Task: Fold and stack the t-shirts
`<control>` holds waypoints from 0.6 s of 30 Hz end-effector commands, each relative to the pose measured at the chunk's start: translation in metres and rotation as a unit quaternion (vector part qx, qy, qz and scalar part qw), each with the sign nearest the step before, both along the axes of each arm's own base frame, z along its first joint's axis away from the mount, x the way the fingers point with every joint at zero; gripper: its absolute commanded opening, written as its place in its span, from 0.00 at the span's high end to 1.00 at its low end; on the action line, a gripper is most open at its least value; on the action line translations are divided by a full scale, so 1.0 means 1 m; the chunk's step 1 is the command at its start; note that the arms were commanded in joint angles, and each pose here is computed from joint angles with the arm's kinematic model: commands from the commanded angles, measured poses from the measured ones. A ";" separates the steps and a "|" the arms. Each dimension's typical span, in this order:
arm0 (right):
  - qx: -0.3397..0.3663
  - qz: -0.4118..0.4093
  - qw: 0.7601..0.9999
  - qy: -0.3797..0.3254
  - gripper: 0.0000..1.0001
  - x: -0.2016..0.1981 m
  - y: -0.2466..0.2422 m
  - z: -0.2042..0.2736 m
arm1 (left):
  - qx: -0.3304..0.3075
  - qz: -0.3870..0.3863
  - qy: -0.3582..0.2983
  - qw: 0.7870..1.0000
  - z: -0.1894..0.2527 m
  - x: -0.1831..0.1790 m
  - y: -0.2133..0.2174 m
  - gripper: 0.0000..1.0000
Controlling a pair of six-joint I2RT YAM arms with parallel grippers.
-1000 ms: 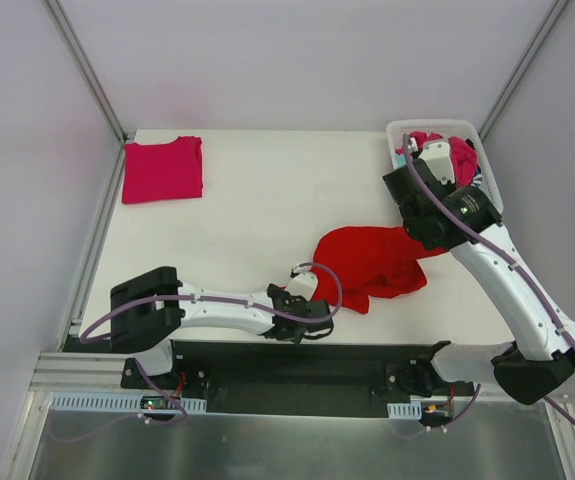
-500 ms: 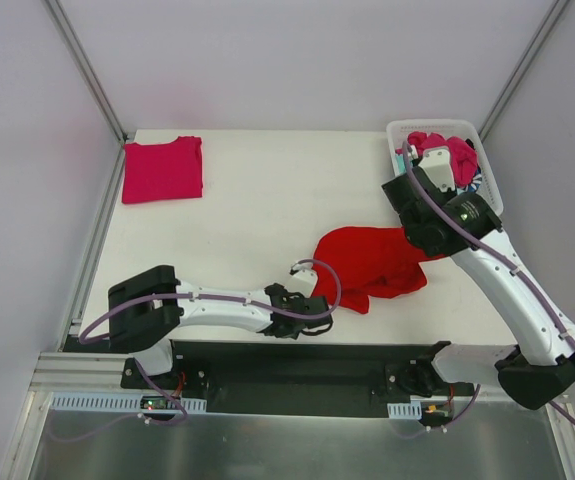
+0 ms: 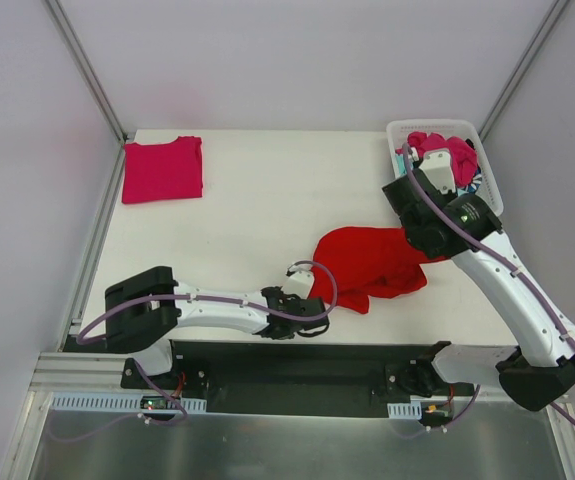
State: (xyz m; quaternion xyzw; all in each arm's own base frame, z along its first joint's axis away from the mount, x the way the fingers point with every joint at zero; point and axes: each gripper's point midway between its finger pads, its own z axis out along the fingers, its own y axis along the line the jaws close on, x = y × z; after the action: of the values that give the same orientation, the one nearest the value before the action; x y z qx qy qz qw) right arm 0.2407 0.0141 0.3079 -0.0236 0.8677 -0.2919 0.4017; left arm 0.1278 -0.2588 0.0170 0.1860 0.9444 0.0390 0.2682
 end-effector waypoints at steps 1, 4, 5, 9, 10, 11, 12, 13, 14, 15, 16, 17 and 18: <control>-0.009 -0.007 1.000 -0.009 0.99 -0.008 -0.009 0.004 | 0.003 0.012 0.011 1.000 -0.002 -0.003 0.011 0.67; -0.011 -0.008 1.000 -0.006 0.99 -0.008 -0.010 0.002 | 0.002 0.016 0.012 1.000 -0.003 -0.004 0.012 0.71; -0.010 -0.009 1.000 -0.007 0.99 -0.009 -0.010 0.002 | 0.003 0.017 0.012 1.000 -0.004 -0.004 0.014 0.74; -0.012 -0.008 1.000 -0.004 0.99 -0.009 -0.010 0.000 | -0.002 0.022 0.012 1.000 -0.003 -0.004 0.016 0.80; -0.013 -0.009 1.000 -0.003 0.99 -0.009 -0.010 -0.001 | -0.004 0.024 0.012 1.000 -0.003 -0.004 0.016 0.81; -0.013 -0.009 1.000 -0.004 0.99 -0.009 -0.010 -0.001 | -0.002 0.024 0.013 1.000 -0.003 -0.004 0.018 0.82; -0.011 -0.009 1.000 -0.004 0.99 -0.009 -0.010 -0.001 | -0.007 0.026 0.012 1.000 -0.002 -0.004 0.017 0.83; -0.013 -0.009 1.000 -0.003 0.99 -0.009 -0.010 -0.001 | -0.006 0.028 0.013 1.000 -0.002 -0.004 0.019 0.87; -0.011 -0.009 1.000 -0.002 0.99 -0.009 -0.009 -0.002 | -0.005 0.030 0.013 0.999 -0.003 -0.004 0.021 0.87; -0.010 -0.008 1.000 -0.003 0.99 -0.009 -0.009 -0.002 | -0.007 0.032 0.014 0.999 -0.003 -0.004 0.021 0.90; -0.010 -0.008 1.000 -0.001 0.99 -0.009 -0.009 -0.003 | -0.005 0.032 0.013 0.999 -0.003 -0.004 0.023 0.92; -0.008 -0.007 1.000 0.001 0.99 -0.009 -0.008 -0.004 | -0.004 0.033 0.015 0.999 -0.004 -0.005 0.024 0.96; -0.009 -0.007 1.000 0.003 0.99 -0.009 -0.007 -0.006 | -0.008 0.035 0.015 0.999 -0.003 -0.004 0.024 1.00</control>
State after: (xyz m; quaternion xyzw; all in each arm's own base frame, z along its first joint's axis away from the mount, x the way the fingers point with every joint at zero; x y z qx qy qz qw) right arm 0.2383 0.0123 0.3004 -0.0272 0.8693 -0.2978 0.3936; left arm 0.1271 -0.2502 0.0147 0.1640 0.9490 0.0293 0.2675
